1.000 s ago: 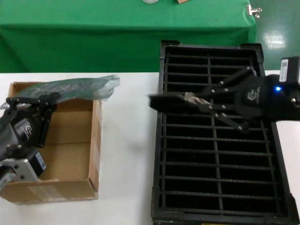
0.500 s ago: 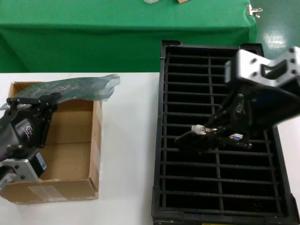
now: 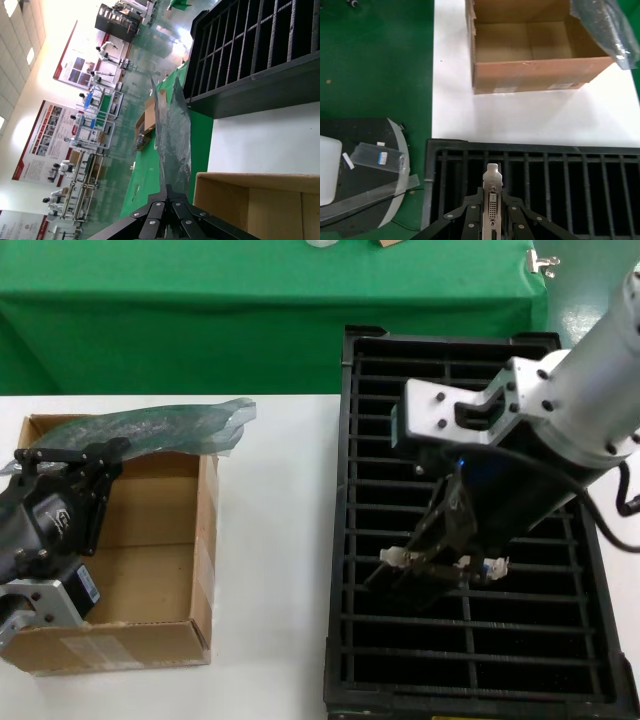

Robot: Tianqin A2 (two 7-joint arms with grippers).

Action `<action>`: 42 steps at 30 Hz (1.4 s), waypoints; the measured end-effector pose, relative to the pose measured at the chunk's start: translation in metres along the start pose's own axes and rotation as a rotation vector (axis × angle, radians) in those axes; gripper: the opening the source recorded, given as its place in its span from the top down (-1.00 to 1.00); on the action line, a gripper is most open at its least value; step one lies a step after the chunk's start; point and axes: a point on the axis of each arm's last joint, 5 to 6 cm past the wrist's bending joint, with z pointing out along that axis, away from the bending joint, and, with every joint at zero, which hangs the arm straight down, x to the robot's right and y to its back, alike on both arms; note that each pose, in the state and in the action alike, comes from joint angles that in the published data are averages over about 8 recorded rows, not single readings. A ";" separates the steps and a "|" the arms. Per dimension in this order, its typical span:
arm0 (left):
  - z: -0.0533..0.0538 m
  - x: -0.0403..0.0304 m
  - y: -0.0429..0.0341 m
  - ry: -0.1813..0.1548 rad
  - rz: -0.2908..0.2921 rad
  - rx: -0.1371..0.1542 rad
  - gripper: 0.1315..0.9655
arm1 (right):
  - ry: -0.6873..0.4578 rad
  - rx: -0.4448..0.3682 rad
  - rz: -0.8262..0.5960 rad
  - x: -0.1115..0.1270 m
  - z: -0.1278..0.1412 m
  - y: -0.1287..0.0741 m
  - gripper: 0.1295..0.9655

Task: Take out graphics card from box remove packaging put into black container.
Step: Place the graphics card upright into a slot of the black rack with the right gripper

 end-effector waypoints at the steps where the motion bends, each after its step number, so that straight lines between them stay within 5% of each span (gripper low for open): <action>1: 0.000 0.0000 0.0000 0.000 0.000 0.000 0.98 | -0.004 -0.001 0.000 0.000 0.002 -0.001 0.86; 42: 0.000 0.0000 0.0000 0.000 0.000 0.000 0.98 | -0.041 -0.055 -0.026 0.024 0.044 0.004 0.86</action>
